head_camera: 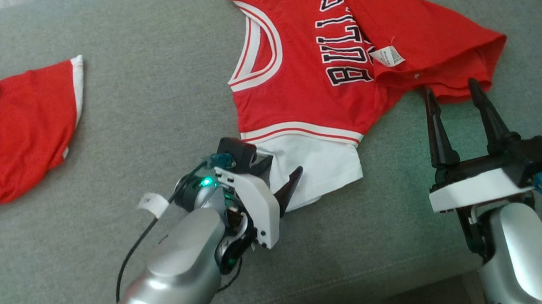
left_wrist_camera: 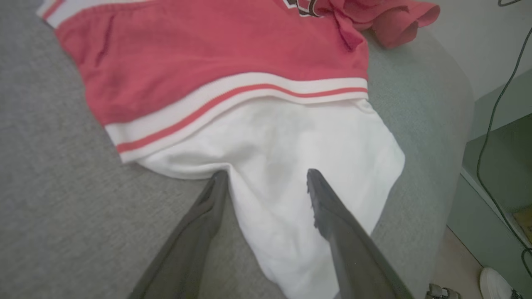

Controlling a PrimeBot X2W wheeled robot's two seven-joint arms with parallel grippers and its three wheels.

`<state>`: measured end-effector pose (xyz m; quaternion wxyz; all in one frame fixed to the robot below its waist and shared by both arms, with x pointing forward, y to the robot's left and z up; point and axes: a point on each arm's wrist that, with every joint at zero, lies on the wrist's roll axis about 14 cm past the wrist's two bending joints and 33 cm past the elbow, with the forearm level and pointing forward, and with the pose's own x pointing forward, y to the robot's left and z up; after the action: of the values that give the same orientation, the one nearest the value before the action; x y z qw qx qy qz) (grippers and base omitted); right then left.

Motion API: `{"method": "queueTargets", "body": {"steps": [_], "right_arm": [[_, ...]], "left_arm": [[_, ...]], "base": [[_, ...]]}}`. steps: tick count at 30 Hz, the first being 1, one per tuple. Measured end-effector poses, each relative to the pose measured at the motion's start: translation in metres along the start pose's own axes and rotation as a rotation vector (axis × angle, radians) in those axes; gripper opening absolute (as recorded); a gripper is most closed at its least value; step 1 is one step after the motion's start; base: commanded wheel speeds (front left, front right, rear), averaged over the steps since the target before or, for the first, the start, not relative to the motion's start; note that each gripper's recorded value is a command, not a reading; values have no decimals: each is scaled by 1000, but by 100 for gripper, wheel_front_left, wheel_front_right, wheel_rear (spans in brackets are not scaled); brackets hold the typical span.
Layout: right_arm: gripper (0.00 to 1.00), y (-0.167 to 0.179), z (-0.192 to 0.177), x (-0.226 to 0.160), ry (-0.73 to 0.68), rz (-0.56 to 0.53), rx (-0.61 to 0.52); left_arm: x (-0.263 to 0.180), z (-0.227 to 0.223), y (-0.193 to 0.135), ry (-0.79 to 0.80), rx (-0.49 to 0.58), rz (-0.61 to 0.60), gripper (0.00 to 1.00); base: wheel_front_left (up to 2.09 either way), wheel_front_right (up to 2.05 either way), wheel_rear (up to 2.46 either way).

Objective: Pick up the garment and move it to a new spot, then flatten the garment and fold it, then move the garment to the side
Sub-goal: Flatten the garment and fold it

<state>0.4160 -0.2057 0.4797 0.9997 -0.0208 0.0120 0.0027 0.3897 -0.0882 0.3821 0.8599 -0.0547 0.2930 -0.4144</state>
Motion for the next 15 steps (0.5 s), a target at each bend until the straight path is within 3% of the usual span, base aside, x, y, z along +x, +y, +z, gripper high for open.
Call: {"method": "queueTargets", "body": {"steps": [5, 6, 7, 8, 15], "right_arm": [[100, -3, -1, -1, -2, -9, 0], [100, -3, -1, -1, -6, -9, 0], [100, -3, -1, -1, -6, -9, 0], [100, -3, -1, -1, -7, -10, 0], [100, 0, 2, 0, -15, -1, 6]], "left_arm": [[6, 1, 0, 15, 23, -2, 100], [6, 1, 0, 16, 16, -3, 89], [6, 1, 0, 16, 16, -3, 34], [6, 1, 0, 17, 10, -4, 0], [-1, 2, 10, -30, 24, 52, 0]], "base": [[0, 0, 0], [0, 0, 0], [0, 0, 0], [0, 0, 0], [0, 0, 0]]}}
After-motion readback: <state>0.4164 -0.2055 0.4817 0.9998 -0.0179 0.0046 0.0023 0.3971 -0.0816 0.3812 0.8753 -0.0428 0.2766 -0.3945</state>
